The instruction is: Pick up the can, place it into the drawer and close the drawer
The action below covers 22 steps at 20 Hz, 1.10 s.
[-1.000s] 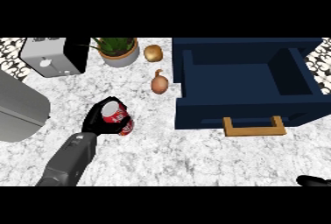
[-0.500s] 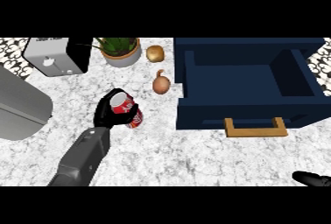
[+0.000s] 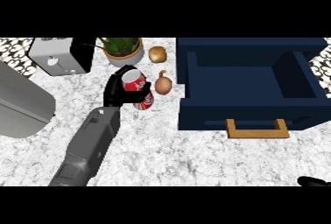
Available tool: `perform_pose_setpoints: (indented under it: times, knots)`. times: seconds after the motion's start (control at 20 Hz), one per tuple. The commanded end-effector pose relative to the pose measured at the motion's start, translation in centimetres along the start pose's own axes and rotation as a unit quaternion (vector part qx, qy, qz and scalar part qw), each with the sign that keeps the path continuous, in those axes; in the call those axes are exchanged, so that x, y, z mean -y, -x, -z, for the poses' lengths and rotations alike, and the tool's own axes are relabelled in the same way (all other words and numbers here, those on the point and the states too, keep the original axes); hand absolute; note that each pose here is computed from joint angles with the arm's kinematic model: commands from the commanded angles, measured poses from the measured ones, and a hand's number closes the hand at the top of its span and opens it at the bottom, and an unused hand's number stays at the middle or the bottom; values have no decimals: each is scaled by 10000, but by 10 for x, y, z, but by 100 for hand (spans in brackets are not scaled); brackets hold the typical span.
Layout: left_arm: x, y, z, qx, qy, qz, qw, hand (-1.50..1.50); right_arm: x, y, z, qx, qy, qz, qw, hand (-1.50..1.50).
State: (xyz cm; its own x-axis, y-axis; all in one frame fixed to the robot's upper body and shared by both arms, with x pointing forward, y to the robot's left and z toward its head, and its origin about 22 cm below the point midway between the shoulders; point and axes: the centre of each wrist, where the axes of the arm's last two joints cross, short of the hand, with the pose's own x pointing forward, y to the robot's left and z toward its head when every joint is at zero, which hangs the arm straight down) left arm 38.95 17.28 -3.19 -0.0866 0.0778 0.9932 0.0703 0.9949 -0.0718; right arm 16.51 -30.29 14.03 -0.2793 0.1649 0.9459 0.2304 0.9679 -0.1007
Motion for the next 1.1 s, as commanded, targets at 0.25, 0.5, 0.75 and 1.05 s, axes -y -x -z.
perform_pose_setpoints:
  times: [0.25,0.5,0.75,1.05]
  knots:
    - [54,-76,30,255,417,35,9988,150,-6,-5,7,-5,-55,-61,10000,-150]
    - [94,-145,43,199,500,0,9985,150,-4,-2,-1,-40,-108,-50,9999,-150]
    - [121,-209,55,353,590,166,9975,150,2,-4,7,141,64,44,9999,-150]
    - [155,-246,63,367,618,430,9965,150,6,-15,9,86,50,-12,9999,-150]
